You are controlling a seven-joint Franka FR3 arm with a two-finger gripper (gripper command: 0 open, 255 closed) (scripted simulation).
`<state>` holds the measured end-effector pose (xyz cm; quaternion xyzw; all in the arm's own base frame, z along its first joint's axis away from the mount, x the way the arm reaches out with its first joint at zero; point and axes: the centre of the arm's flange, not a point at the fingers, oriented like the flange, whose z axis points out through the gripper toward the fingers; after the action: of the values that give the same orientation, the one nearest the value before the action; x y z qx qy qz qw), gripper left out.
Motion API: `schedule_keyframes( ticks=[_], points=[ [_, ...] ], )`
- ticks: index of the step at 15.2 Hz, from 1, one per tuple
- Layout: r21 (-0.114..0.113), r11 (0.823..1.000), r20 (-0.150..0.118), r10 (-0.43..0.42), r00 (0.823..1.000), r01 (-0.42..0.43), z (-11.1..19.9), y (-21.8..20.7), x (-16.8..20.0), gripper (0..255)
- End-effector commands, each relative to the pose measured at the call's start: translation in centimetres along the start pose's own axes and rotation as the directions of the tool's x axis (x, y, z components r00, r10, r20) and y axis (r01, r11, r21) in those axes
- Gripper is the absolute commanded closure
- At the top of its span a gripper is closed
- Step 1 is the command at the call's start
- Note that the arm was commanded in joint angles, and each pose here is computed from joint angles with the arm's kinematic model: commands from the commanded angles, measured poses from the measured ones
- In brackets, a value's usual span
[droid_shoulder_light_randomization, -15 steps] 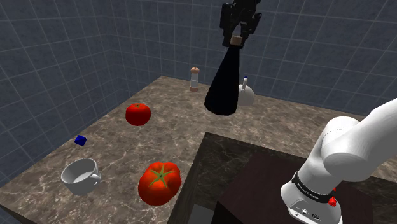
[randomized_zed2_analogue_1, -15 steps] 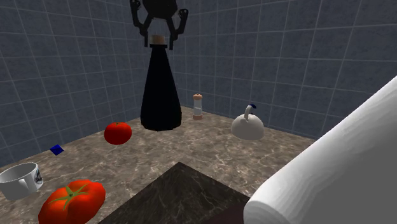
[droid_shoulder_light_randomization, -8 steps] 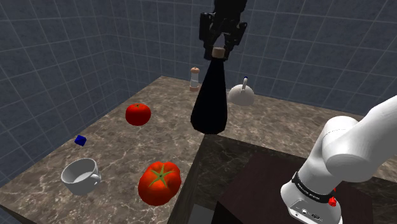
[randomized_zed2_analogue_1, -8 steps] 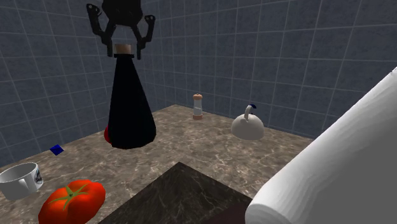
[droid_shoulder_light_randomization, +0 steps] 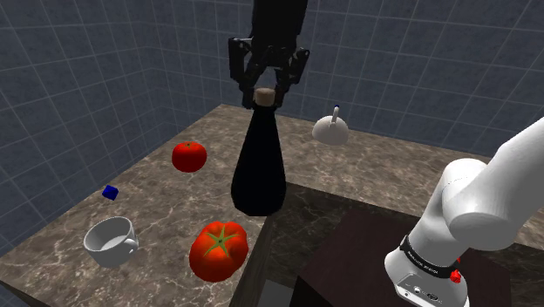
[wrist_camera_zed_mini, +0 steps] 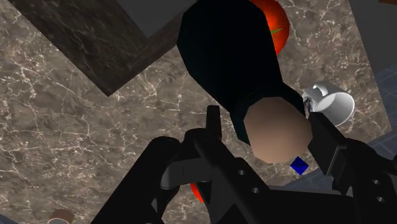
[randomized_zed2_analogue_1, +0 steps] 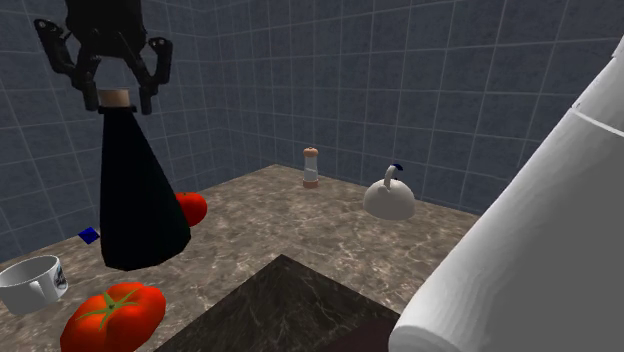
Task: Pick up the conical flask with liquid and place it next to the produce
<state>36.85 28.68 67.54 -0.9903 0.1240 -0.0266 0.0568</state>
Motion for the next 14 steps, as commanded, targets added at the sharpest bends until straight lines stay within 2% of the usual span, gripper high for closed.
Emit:
schedule_keyframes(
  ticks=[1, 14],
  points=[
    [0.003, 1.0, -0.002, 0.002, 1.0, -0.002, 0.5, -2.2, -0.6, 255],
    [0.003, 1.0, -0.002, 0.002, 1.0, -0.002, 5.9, -17.7, -5.7, 255]
  ],
)
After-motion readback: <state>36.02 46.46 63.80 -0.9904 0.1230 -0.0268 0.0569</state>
